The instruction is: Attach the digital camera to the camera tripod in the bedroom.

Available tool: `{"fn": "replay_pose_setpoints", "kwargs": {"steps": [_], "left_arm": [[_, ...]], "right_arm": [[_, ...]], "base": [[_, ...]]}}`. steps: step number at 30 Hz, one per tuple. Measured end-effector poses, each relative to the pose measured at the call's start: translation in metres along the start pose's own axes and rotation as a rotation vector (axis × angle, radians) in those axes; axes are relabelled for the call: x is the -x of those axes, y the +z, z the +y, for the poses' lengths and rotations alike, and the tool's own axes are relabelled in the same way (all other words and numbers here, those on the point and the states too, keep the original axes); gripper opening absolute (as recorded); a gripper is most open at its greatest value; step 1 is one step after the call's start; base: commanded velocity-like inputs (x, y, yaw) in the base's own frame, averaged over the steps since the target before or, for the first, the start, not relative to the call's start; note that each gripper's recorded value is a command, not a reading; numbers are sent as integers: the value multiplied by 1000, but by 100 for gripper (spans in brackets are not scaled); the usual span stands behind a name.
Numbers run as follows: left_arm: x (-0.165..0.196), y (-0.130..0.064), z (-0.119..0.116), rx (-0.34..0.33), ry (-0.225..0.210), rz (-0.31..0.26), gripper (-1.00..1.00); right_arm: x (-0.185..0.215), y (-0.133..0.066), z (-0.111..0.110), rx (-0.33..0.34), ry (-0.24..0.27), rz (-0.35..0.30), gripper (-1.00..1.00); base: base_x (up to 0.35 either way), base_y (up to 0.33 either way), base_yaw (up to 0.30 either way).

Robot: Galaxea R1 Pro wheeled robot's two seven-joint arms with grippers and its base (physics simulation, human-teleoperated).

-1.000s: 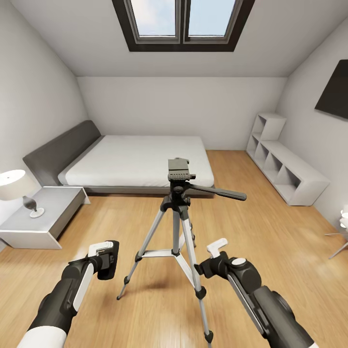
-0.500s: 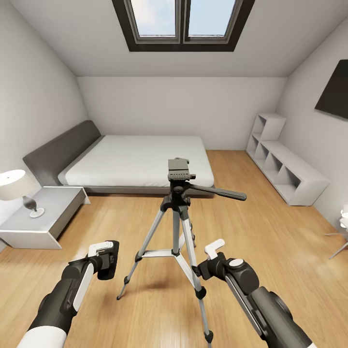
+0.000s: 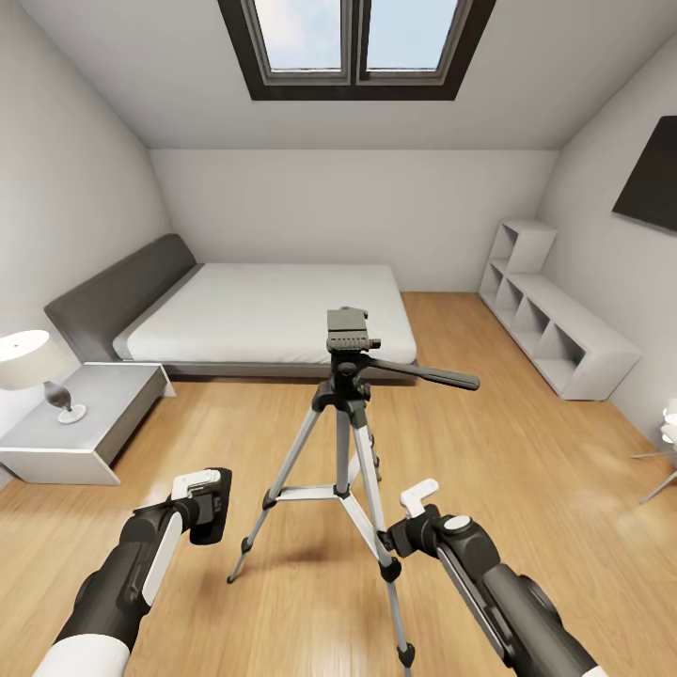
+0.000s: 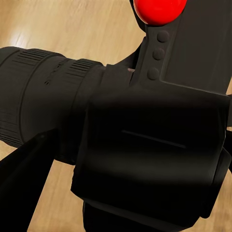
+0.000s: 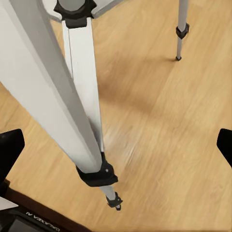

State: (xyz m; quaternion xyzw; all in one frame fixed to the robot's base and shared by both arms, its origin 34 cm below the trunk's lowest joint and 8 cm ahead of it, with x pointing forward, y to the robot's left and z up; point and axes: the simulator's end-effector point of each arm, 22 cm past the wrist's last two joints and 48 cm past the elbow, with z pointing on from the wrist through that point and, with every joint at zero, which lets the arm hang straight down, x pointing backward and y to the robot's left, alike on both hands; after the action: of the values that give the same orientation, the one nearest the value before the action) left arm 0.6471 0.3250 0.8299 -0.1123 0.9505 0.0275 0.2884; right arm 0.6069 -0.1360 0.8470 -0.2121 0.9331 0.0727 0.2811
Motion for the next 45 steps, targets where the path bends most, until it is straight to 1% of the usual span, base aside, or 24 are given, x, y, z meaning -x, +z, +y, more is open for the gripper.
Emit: {"fn": "replay_pose_setpoints", "kwargs": {"steps": [3, 4, 8, 22, 26, 33, 38, 45], "left_arm": [[0, 0, 0, 0, 0, 0, -100], [0, 0, 0, 0, 0, 0, -100], [0, 0, 0, 0, 0, 0, -100], [0, 0, 0, 0, 0, 0, -100], [0, 0, 0, 0, 0, -1, -100], [0, 0, 0, 0, 0, 0, -100], [0, 0, 0, 0, 0, -1, -100], [0, 0, 1, 1, -1, -1, -100]], "right_arm": [[-4, 8, 3, 5, 5, -13, 100], [2, 13, 15, 22, 14, -37, 100], [7, 15, 24, 34, 18, -53, 100], [9, 16, 29, 37, 12, -62, 100], [22, 15, 33, 46, 15, -114, 100], [47, 13, 35, 49, 6, -241, 100], [48, 15, 36, 49, 4, -264, 100], [42, 20, 37, 50, 4, -259, 100]], "base": [[0, 0, 0], [0, 0, 0], [0, 0, 0], [0, 0, 0], [0, 0, 0], [0, 0, 0], [0, 0, 0], [0, 0, 0]]}}
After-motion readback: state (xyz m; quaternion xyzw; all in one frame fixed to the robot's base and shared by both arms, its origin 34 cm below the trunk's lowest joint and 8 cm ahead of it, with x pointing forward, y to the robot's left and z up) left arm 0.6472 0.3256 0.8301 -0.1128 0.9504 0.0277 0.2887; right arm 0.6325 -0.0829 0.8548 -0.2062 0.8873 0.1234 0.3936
